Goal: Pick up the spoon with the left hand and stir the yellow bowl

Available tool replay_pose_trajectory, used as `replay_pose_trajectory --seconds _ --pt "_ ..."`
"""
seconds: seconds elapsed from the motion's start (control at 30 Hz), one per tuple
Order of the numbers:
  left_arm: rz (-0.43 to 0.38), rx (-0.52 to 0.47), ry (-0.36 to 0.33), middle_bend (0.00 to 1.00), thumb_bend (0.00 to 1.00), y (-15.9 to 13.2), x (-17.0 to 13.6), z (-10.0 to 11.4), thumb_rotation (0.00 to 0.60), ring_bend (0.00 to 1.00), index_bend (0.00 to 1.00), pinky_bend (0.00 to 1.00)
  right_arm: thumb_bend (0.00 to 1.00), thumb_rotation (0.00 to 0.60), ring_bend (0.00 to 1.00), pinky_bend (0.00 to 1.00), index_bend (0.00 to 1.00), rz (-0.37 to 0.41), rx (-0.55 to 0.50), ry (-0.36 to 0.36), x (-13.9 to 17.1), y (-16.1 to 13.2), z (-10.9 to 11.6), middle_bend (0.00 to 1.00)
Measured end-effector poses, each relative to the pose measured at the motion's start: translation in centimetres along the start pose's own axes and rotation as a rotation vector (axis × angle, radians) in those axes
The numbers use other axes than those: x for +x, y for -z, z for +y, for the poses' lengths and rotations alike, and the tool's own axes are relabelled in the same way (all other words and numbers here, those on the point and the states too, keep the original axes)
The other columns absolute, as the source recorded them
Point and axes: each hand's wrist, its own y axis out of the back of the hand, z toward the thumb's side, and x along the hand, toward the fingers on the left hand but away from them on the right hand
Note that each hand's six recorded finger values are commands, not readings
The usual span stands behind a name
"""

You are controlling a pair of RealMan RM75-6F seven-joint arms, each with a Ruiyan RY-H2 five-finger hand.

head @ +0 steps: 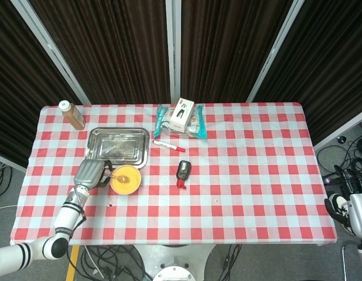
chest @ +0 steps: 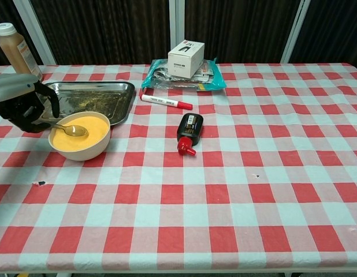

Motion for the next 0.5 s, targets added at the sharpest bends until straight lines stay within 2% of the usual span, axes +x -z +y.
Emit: replay_pose_trajectory --seconds 0.5 --pt "0.012 0.016 0.015 0.87 0.37 0.33 0.22 -0.34 0.600 0.90 0.55 1.00 0.30 0.600 0.11 0.22 0.07 -0.012 -0.011 -0.010 0.13 0.32 -0.46 0.36"
